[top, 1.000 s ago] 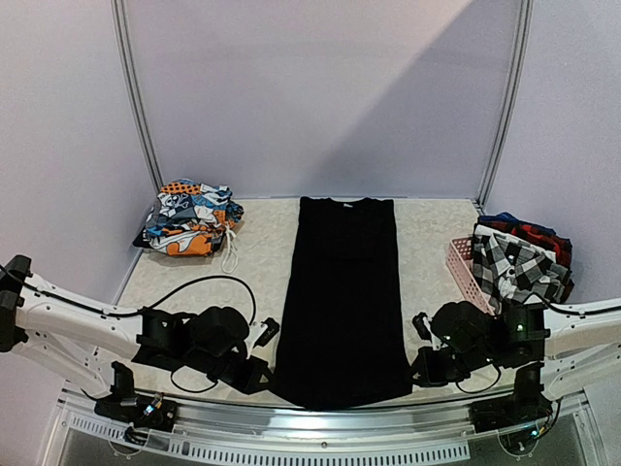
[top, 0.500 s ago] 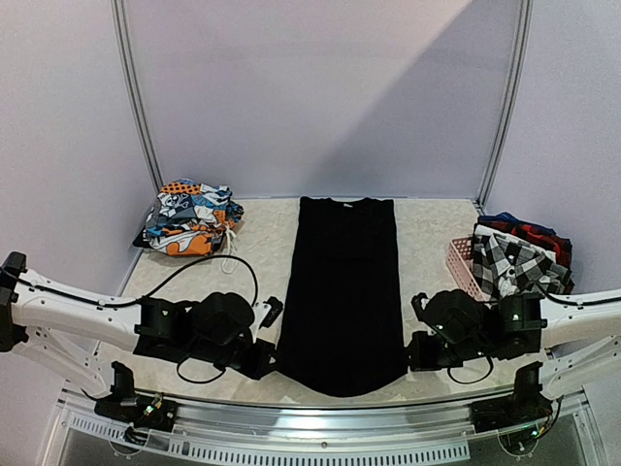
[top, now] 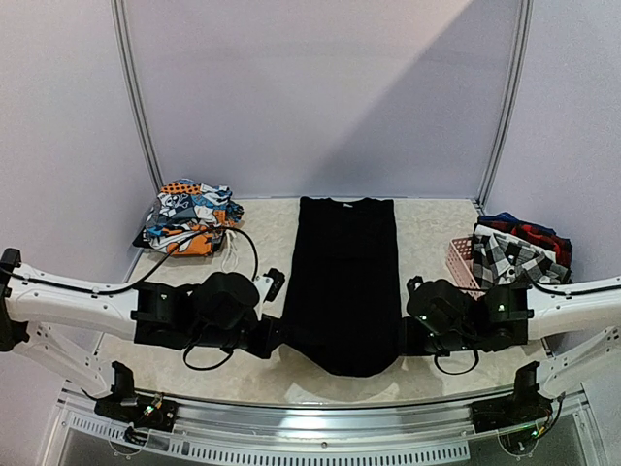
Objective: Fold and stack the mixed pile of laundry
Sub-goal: Fold the rectangle-folded T-shirt at the center of the board, then smooth out the 2/3-rectangle-folded T-shirt at the center of the board, then pick up the 2/3-rectangle-folded T-shirt from the center of the board.
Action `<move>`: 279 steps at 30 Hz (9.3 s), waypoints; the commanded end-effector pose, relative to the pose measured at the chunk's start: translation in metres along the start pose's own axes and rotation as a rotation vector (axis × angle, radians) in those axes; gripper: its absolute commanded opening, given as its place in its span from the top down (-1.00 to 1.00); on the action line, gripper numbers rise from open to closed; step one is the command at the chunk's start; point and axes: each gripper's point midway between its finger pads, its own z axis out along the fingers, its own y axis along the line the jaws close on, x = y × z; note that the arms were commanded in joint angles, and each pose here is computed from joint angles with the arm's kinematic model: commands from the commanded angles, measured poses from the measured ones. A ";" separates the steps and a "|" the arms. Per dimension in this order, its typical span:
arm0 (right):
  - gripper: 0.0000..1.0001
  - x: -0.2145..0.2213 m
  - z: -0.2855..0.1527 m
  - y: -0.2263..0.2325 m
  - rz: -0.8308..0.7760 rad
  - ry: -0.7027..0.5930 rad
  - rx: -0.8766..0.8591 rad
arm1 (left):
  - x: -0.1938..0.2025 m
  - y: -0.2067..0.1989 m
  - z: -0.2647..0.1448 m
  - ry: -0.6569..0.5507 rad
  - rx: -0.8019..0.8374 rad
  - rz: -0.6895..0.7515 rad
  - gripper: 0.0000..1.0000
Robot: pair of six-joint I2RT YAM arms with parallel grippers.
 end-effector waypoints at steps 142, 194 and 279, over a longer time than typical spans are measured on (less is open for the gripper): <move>0.35 -0.181 0.210 -0.019 -0.186 0.097 0.320 | -0.065 0.073 0.057 -0.049 -0.186 0.063 -0.02; 0.54 -0.246 0.163 -0.083 -0.044 -0.001 0.173 | -0.057 0.107 0.106 -0.069 -0.188 -0.043 -0.06; 1.00 -0.038 0.087 -0.091 0.126 0.189 -0.099 | -0.003 0.104 0.123 0.052 -0.165 -0.159 1.00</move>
